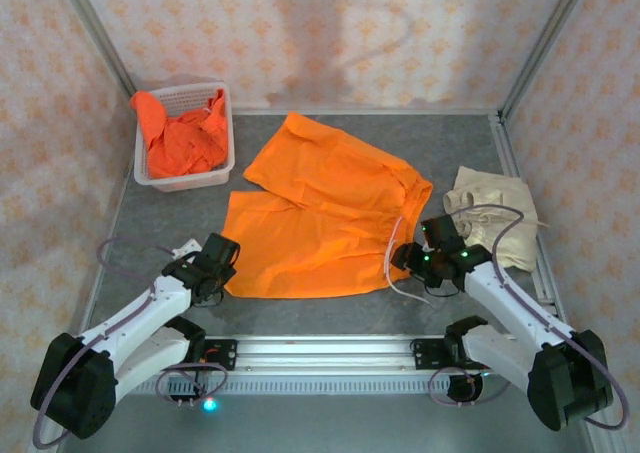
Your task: Fold and stack the shorts
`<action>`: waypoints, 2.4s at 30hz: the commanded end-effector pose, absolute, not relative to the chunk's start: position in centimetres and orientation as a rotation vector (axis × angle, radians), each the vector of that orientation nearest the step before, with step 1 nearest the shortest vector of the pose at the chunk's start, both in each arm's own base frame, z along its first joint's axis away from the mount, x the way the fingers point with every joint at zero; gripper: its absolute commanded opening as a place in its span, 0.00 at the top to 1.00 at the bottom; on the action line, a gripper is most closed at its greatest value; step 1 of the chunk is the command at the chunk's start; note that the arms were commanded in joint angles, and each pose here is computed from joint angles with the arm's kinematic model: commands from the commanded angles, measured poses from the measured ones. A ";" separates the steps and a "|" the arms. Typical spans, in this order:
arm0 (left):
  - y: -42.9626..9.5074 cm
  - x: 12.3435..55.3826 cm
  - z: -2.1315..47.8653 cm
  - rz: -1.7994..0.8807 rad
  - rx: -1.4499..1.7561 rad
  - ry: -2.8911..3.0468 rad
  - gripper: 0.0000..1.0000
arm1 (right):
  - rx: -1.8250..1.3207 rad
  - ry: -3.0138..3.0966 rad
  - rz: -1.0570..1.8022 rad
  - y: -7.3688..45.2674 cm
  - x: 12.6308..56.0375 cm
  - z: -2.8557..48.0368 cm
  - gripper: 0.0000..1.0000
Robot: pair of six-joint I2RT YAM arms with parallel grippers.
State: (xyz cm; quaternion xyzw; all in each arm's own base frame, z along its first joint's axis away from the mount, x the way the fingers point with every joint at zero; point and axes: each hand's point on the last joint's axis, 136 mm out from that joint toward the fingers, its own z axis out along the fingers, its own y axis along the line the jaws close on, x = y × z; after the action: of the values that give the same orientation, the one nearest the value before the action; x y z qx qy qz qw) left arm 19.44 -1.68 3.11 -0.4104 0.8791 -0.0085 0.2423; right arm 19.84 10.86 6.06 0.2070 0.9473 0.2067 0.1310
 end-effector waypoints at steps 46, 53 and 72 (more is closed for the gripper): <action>0.2 22.5 13.7 0.035 -0.960 2.216 1.00 | 0.388 2.704 0.258 9.1 23.3 10.5 1.00; 1.2 23.3 23.2 0.015 -0.874 2.068 1.00 | 0.324 2.594 0.322 9.2 23.6 16.9 1.00; -2.2 29.6 35.7 -0.116 -0.700 1.969 1.00 | 0.282 2.492 0.305 8.6 24.6 22.5 1.00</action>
State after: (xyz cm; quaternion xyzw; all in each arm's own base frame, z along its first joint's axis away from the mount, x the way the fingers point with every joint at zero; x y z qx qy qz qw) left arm 27.92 -1.92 35.39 -0.3025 0.8112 -0.0637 0.4964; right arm 23.70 9.60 21.77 0.1029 0.9414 0.1451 0.2866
